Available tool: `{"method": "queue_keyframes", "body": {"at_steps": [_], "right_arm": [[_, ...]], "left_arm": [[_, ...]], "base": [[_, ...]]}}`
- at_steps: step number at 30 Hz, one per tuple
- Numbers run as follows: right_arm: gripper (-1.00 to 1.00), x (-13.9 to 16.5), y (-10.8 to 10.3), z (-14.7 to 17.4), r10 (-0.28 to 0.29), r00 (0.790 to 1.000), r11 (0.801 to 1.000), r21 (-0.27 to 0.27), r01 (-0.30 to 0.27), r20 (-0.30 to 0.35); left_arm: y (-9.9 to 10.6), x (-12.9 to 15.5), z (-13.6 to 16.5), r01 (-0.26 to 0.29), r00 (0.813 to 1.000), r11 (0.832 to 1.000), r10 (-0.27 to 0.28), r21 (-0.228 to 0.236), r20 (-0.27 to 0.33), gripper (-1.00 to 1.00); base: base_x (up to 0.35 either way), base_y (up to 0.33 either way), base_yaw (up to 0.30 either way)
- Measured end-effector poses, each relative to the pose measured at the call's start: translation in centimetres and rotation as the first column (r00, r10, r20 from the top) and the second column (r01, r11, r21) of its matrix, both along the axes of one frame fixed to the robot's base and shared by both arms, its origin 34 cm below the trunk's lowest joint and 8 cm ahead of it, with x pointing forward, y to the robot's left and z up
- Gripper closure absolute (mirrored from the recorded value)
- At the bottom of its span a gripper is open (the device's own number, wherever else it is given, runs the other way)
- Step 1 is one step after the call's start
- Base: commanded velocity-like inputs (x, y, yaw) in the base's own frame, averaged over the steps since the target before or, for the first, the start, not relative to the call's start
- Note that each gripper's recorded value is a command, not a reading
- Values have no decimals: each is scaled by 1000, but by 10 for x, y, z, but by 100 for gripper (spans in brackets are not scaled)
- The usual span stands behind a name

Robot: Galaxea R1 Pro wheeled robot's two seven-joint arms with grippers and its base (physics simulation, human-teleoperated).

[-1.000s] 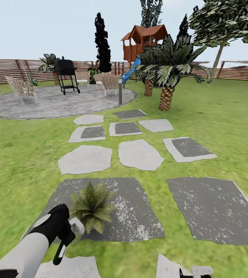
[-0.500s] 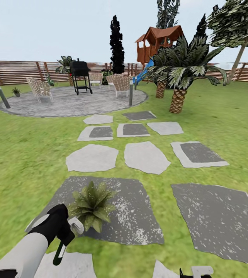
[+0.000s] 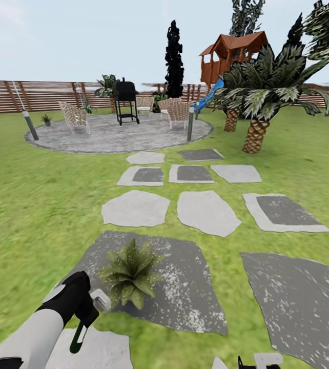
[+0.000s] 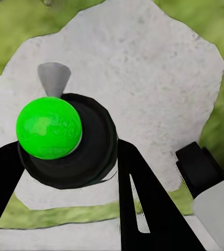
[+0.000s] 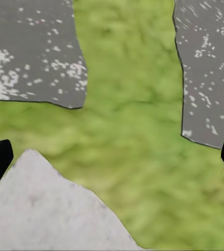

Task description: Pick up the pesticide atomizer in the garden and spray insectifuge to fully cover both potted plants in the garden.

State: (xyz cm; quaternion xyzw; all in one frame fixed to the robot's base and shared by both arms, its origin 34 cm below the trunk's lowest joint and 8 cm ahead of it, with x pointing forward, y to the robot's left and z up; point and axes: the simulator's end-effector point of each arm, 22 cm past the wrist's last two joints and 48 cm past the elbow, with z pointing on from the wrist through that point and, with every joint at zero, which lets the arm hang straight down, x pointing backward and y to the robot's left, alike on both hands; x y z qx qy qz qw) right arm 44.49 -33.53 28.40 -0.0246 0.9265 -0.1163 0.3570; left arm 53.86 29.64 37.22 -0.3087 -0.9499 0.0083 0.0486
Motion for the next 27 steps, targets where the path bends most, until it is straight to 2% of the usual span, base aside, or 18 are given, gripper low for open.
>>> {"method": "queue_keyframes", "body": {"at_steps": [6,12,27], "right_arm": [[-100,0,0,0,0,1000,1000,0,0,0],[-100,0,0,0,0,1000,1000,0,0,0],[-100,0,0,0,0,1000,1000,0,0,0]], "left_arm": [[-2,1,0,2,1000,1000,-2,-3,3,100],[-2,1,0,2,1000,1000,-2,-1,3,100],[-1,2,1,0,1000,1000,0,-2,4,100]], "base": [[154,-227,8],[20,-255,23],[0,-272,260]]}}
